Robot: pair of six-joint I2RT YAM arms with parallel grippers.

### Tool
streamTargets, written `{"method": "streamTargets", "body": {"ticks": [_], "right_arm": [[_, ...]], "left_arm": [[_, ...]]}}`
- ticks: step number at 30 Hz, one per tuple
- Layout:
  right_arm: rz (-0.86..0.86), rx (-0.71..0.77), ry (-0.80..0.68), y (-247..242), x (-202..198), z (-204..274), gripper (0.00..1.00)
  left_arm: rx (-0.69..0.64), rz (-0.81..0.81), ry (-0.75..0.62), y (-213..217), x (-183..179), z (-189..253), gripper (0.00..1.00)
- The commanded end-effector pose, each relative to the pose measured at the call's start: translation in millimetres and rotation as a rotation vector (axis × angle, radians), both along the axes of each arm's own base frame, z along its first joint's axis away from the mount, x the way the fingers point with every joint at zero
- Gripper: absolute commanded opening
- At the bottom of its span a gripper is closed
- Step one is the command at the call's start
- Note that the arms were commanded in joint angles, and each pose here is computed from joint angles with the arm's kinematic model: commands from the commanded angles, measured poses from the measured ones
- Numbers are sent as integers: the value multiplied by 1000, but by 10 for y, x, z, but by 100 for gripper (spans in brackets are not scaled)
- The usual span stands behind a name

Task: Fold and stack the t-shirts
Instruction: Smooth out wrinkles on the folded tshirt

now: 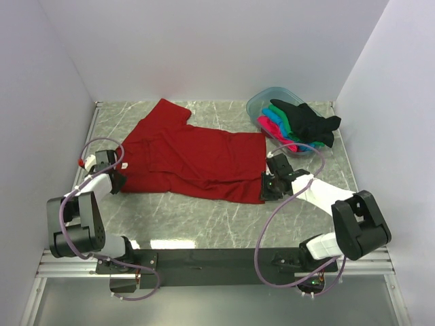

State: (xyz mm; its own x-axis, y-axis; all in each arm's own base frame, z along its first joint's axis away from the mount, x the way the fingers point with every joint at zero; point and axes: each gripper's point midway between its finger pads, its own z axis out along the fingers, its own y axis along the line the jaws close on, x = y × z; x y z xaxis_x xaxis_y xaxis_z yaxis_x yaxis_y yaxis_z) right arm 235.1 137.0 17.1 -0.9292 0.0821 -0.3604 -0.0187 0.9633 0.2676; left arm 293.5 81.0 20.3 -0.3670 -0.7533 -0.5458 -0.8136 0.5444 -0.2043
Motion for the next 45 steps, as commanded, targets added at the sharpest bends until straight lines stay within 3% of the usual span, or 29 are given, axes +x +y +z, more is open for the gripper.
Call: {"method": "streamTargets", "body": {"ticks": [1,2,3,17,24,26,27,28,29,30,33,38,42,45], "right_arm": [[-2,-1,-15,3,11,-24,9],[-6,2,-16,0,5,-9,1],[-7,1,-18,-1,5,3,0],[-89,-120,-77,-274,64,336,0],[-82,-120,-49,-268,-14,338,0],[-75,-127,-41,-266,-47,342,0],[-71,-130,-41,-263,-55,347,4],[-67,-133,-43,-258,-69,356,9],[-66,-137,-47,-269,-86,386,16],[-71,-148,-58,-287,-73,417,35],[-71,-172,-88,-320,-66,527,58],[-66,-174,-155,-291,17,748,64],[-48,-131,-191,-161,109,836,64],[-13,-110,-185,-21,122,799,64]], "left_arm": [[-29,-26,-3,-47,29,-29,14],[-28,-29,-5,-51,34,-17,7],[-27,-23,-9,-38,39,-1,1],[67,153,-198,366,-57,632,1],[59,150,-164,368,-83,537,1],[61,146,-151,370,-91,525,9],[63,143,-151,369,-98,526,15],[64,144,-148,365,-113,525,29],[76,156,-161,383,-122,574,36],[84,160,-165,384,-135,597,50],[135,187,-189,392,-170,775,70],[202,156,-281,259,-88,1197,77],[144,-64,-376,-221,192,1302,66],[84,-166,-370,-484,333,1135,62]]}}
